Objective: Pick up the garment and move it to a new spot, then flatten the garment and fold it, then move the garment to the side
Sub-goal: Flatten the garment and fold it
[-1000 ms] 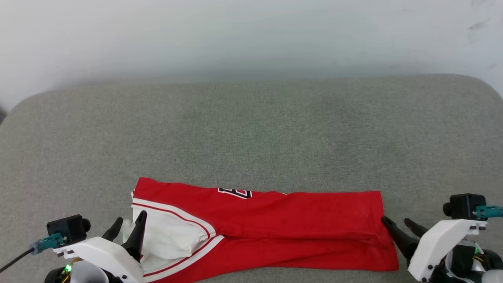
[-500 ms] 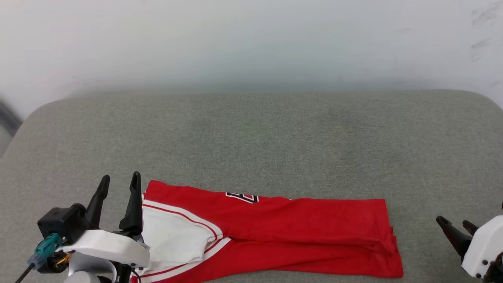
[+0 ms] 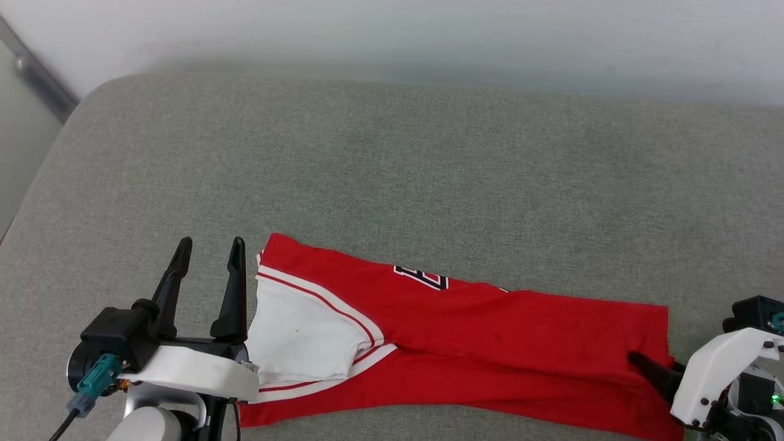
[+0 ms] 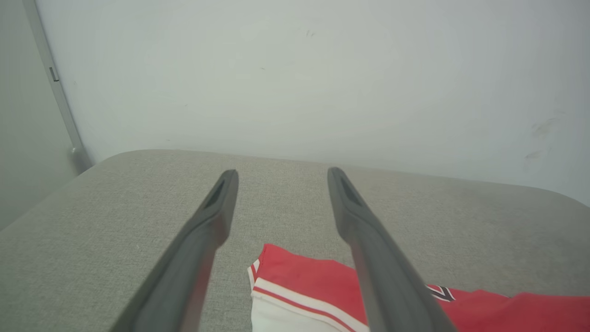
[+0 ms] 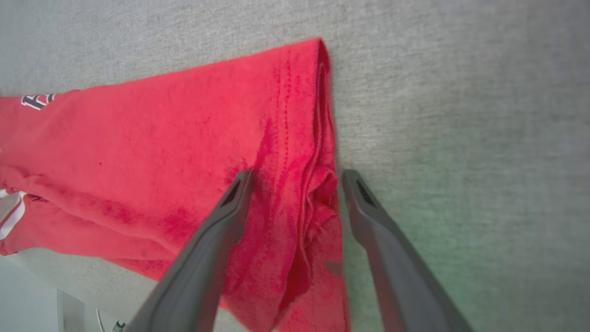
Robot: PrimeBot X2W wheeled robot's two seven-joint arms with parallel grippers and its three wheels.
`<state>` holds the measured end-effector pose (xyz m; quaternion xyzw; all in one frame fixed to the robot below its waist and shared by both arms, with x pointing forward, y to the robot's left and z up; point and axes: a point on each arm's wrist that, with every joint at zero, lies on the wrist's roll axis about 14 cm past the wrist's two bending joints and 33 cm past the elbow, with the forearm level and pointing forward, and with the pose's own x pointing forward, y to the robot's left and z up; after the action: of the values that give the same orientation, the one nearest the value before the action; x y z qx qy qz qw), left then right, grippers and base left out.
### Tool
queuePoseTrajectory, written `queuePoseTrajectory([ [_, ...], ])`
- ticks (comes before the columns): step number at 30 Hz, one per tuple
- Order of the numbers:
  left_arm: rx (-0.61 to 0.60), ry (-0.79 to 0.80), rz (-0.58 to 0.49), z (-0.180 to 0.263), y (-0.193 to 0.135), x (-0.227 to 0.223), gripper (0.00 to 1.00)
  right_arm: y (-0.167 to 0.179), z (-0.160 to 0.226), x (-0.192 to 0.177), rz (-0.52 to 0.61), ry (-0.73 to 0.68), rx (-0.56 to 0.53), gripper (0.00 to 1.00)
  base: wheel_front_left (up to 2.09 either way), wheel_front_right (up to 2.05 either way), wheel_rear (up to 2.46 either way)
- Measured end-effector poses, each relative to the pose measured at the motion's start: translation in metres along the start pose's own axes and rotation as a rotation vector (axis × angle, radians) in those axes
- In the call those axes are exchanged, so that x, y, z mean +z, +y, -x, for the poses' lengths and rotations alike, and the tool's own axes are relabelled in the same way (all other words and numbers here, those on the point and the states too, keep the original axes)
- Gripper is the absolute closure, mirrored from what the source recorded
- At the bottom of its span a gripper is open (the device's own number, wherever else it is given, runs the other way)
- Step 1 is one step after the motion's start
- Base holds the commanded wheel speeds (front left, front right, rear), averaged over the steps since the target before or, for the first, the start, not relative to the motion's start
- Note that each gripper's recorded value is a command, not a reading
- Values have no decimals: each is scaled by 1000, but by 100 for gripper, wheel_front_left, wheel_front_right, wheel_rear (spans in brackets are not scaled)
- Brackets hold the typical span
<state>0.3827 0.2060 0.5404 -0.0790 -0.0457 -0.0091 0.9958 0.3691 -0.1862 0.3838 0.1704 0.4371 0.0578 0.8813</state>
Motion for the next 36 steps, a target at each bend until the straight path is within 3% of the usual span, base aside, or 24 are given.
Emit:
queuePoseTrajectory([
  [4, 18, 16, 1, -1, 5, -6, 0, 13, -17, -11, -6, 72, 36, 0, 0, 0, 0],
  [5, 19, 19, 1, -1, 5, -7, 0, 14, -20, -14, -11, 88, 41, 52, 0, 0, 0],
  [7, 18, 19, 1, -1, 5, -7, 0, 17, -21, -16, -15, 109, 53, 100, 0, 0, 0],
  [17, 2, -14, -30, -1, 3, 7, 0, 34, -4, 3, 44, 28, 98, 100, 0, 0, 0],
  [24, -55, -20, -26, -3, -15, 12, 0, 4, 26, 23, 49, -57, 12, 100, 0, 0, 0],
  [32, -92, -16, -19, -6, -30, 11, 0, -69, 75, 46, -77, -171, -163, 100, 0, 0, 0],
  [34, -97, -13, -18, -6, -32, 10, 0, -76, 80, 45, -129, -177, -168, 100, 0, 0, 0],
  [36, -98, -11, -17, -5, -33, 9, 0, -68, 78, 40, -223, -168, -102, 100, 0, 0, 0],
])
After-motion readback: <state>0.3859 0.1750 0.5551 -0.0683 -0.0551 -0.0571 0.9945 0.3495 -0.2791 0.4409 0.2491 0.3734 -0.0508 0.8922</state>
